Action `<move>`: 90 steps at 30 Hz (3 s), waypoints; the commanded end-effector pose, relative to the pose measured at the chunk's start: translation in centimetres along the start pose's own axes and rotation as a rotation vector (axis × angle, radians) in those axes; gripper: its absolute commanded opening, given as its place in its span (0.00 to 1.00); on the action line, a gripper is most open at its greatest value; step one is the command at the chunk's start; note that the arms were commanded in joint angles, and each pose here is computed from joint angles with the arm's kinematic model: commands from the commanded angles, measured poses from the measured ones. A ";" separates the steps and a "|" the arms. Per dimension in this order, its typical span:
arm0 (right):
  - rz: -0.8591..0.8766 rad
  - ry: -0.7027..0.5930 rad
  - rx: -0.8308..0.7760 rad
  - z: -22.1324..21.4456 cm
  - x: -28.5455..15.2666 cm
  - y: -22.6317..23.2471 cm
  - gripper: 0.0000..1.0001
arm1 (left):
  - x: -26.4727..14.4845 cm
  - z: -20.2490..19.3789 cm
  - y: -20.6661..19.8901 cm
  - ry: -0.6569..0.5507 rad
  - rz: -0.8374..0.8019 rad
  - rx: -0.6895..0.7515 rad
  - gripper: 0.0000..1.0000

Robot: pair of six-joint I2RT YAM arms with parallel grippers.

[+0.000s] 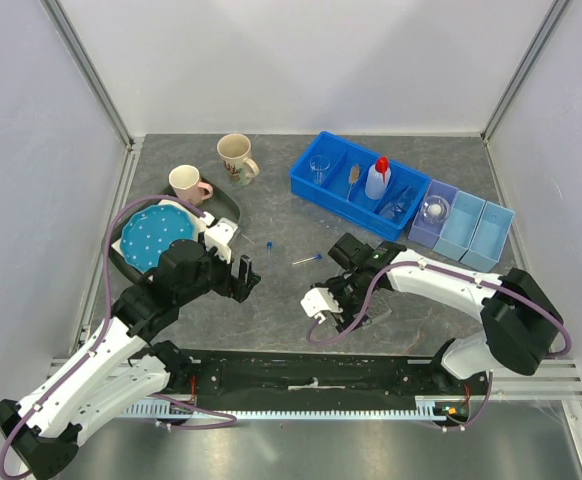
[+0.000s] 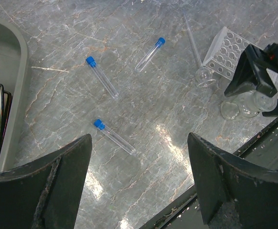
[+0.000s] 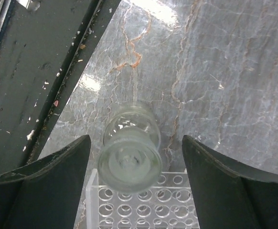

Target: Organize the chemistry lab equipment

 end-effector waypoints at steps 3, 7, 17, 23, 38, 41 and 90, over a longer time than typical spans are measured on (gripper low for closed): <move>0.003 0.059 -0.019 -0.4 1.3 0.6 0.78 | 0.0 0.8 0.2 -0.044 0.016 0.005 0.88; 0.005 0.091 -0.028 -0.7 1.7 0.9 0.70 | -0.1 0.9 0.2 -0.049 0.018 0.005 0.88; -0.034 0.075 0.004 0.3 1.2 0.5 0.27 | -0.1 0.9 0.2 -0.052 0.017 0.005 0.88; -0.065 0.028 0.090 1.7 -1.0 0.2 0.21 | -0.1 0.9 0.2 -0.052 0.018 0.005 0.88; -0.330 0.003 0.460 -3.7 -15.0 -2.1 0.20 | -0.3 1.0 0.1 -0.062 0.005 0.008 0.88; -0.392 0.024 0.544 -6.9 -18.2 -1.8 0.20 | -0.3 1.0 0.0 -0.067 0.001 0.009 0.88; -0.706 0.003 1.026 -30.2 -26.1 -10.4 0.28 | -0.1 0.9 0.0 -0.054 0.002 0.008 0.88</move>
Point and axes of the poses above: each gripper's point midway between its finger pads, its own x axis out along the fingers, its own y axis along the line the jaws close on, z = x × y, the point moved 5 cm from there along -x, back along the fingers, and after that the axes turned 11 degrees about x, right-handed, at the moved point
